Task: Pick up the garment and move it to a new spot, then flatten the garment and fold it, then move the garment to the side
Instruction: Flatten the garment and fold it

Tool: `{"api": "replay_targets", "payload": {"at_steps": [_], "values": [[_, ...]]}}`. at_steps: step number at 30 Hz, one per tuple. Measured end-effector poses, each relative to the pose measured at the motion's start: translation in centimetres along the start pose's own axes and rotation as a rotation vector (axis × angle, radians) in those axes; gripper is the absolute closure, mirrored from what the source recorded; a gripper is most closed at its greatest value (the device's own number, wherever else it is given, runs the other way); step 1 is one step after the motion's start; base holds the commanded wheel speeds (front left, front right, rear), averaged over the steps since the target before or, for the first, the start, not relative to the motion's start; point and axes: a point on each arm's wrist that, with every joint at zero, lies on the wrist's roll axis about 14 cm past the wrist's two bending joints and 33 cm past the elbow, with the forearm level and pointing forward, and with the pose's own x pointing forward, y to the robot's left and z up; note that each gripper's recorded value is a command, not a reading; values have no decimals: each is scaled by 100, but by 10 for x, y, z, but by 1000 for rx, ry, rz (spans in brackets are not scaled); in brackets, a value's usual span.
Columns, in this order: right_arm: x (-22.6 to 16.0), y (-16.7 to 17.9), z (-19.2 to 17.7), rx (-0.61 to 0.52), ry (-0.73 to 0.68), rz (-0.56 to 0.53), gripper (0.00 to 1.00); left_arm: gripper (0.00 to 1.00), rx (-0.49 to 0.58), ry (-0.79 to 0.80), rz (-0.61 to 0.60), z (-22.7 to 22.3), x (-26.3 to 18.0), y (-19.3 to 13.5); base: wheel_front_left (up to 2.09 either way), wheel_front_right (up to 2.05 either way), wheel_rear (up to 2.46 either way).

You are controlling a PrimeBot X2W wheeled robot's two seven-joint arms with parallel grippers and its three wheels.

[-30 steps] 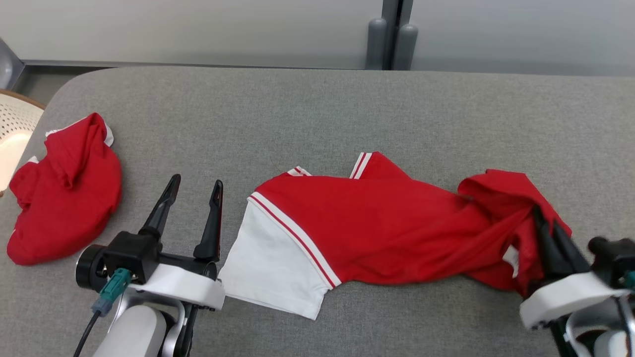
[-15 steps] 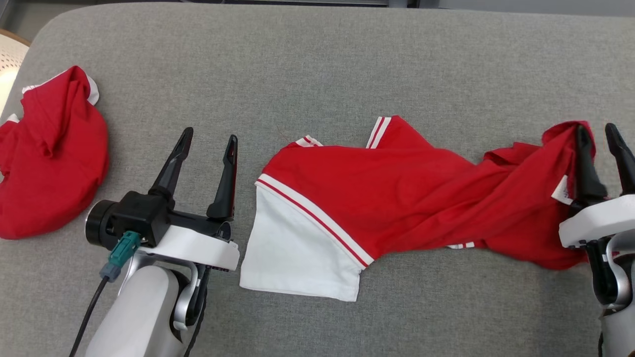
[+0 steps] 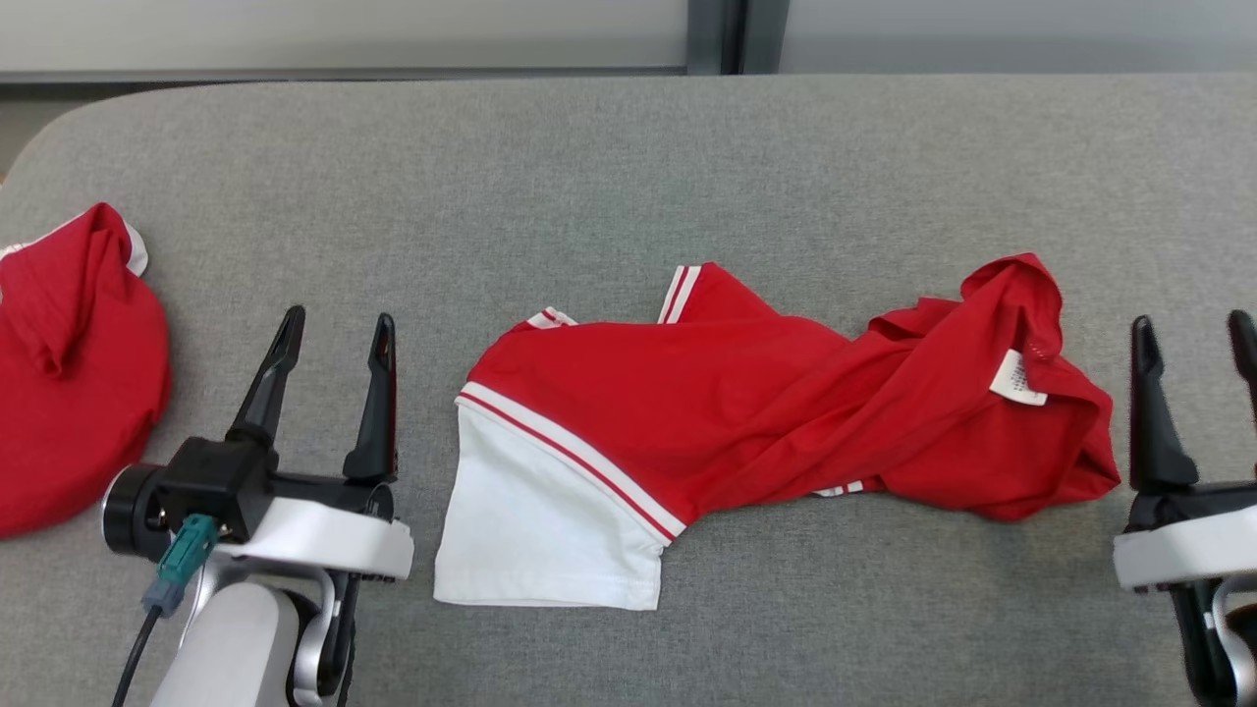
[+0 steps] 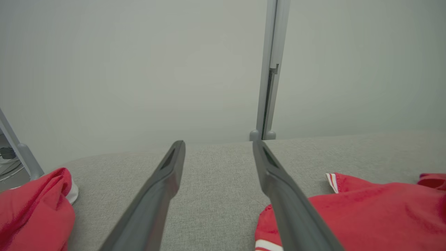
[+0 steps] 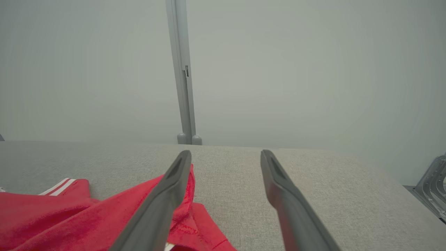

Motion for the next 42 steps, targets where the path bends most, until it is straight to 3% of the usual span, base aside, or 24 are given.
{"api": "replay_targets", "payload": {"at_steps": [12,24,33,35,38,39,40,41,42], "values": [[-71,30,15,21,31,34,0,0,11,10,15,4,-51,1,0,0,0],[-76,30,23,24,14,28,0,0,25,22,0,6,-55,-4,0,0,0],[-72,36,10,47,52,39,0,0,-37,374,-85,-74,-82,-31,0,0,0],[-72,34,4,55,66,33,0,0,-64,543,-94,-110,-102,-35,0,0,0],[-72,33,1,59,74,28,0,0,-78,614,-107,-123,-110,-38,0,0,0],[-72,31,-2,59,82,24,0,4,-91,624,-111,-126,-111,-41,0,0,0],[-72,30,-3,59,87,20,0,84,-92,629,-113,-127,-111,-41,0,0,0],[-71,28,-5,59,91,16,0,100,-91,630,-113,-127,-110,-41,0,0,0],[-71,26,-6,59,94,12,0,100,-94,634,-114,-128,-109,-41,0,0,0]]}}
